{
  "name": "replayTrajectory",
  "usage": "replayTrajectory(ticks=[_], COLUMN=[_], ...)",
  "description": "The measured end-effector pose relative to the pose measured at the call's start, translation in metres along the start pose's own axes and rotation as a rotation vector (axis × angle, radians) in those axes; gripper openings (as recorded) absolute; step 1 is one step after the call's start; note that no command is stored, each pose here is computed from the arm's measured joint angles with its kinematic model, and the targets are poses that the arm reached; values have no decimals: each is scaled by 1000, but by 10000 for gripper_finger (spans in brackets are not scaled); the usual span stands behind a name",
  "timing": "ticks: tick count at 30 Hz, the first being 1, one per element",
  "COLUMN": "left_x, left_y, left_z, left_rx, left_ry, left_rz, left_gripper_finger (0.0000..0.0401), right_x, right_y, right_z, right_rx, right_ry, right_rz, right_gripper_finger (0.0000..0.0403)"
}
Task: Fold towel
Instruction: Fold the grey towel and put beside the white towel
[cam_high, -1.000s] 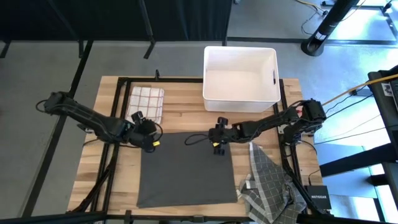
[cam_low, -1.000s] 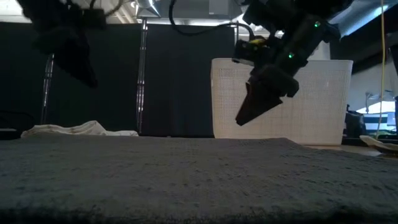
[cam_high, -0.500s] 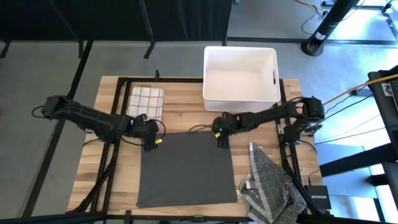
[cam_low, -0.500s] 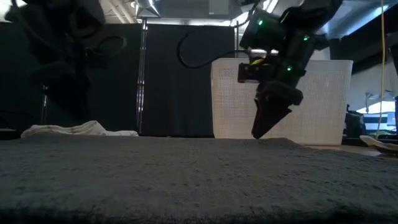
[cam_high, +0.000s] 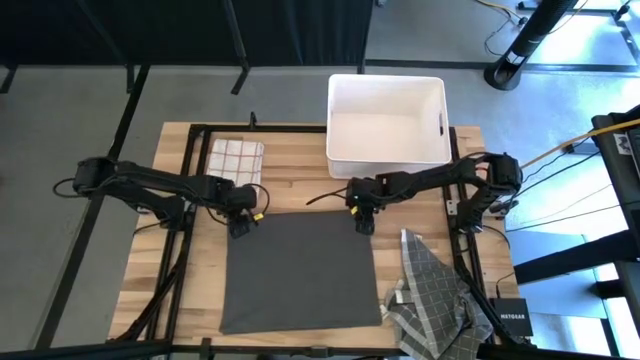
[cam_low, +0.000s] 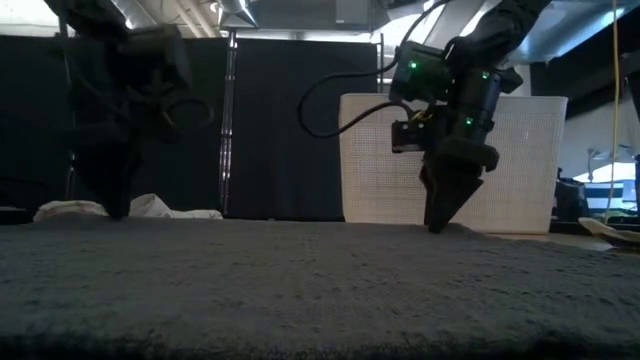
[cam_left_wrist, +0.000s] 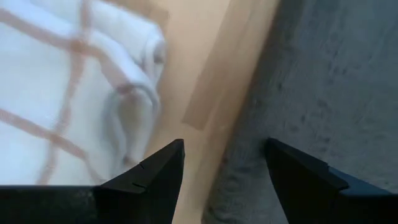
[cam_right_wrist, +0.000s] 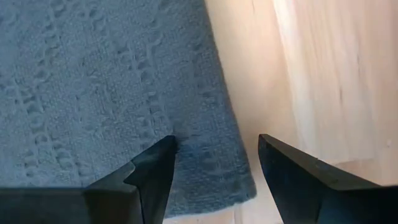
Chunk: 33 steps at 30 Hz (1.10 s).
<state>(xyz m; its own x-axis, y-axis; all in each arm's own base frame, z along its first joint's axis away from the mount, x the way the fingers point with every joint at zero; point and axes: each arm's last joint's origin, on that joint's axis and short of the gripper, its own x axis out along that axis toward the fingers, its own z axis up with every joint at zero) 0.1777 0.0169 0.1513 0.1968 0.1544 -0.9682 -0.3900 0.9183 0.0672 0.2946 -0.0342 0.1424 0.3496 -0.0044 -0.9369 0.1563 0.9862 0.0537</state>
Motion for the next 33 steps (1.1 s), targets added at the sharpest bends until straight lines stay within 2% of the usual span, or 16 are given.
replayTrajectory(ticks=[7,11,15,19,31,33], left_x=[20,21,19,19,18,18], left_y=[-4,-4,-3,-5,-8,-10], left_z=[2,0,-2,-4,-5,-5], left_rx=[7,-21,-32,-87,-26,-15], left_ry=[135,161,157,185,198,196], left_rz=[-29,-25,-29,-66,-99,-95], left_gripper_finger=[217,217,208,171,19,6], right_x=[2,2,2,2,2,1], right_y=[0,1,1,1,1,5], right_z=[-3,-3,-3,-3,-3,-3], right_rx=[-5,-9,-15,-16,-43,-69], right_ry=[10,8,8,8,8,10], right_rz=[14,31,33,33,9,8], right_gripper_finger=[231,227,204,162,14,9])
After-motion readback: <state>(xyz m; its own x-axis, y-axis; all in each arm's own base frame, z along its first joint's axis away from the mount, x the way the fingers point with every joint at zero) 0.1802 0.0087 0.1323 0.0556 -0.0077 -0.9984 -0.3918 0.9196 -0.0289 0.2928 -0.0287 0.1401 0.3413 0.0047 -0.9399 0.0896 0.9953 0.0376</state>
